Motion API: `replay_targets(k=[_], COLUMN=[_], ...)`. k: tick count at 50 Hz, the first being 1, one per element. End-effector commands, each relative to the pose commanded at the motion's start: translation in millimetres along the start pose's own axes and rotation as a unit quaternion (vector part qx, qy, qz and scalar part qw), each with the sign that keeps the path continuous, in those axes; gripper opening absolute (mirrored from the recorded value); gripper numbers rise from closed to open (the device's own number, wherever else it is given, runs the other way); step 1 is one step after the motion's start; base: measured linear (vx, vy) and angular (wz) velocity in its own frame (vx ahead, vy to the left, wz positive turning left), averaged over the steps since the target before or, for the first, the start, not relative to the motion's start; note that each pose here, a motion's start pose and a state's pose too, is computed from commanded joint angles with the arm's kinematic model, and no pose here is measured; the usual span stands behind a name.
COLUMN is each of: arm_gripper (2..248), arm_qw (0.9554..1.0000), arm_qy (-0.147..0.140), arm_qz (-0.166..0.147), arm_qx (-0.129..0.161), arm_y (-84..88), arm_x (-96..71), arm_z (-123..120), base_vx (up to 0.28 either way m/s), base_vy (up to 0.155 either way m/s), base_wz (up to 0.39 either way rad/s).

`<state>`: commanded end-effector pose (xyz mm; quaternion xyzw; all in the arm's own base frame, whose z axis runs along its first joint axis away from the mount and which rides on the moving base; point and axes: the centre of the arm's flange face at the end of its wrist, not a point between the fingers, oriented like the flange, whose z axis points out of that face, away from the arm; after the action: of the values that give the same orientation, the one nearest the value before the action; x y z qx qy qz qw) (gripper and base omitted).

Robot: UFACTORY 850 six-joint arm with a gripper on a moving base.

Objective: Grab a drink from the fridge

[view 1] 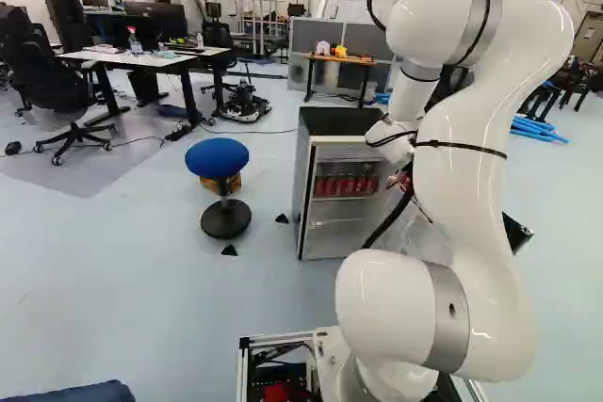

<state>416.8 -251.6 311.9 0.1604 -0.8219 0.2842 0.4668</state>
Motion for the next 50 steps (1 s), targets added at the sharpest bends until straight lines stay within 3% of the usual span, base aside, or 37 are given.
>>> replay_targets(k=[34, 50], arm_gripper=[247, 247], arm_qw=[0.9988, 0.9978], arm_qy=[-0.03, -0.043], arm_qz=[0.034, 0.026], arm_qx=[0.018, 0.044], arm_y=[-62.6, -66.0], arm_x=[-4.3, -6.0], arm_z=[27.9, 28.3], base_vx=[0.0, 0.0], base_vy=[0.0, 0.0], base_wz=[0.0, 0.0])
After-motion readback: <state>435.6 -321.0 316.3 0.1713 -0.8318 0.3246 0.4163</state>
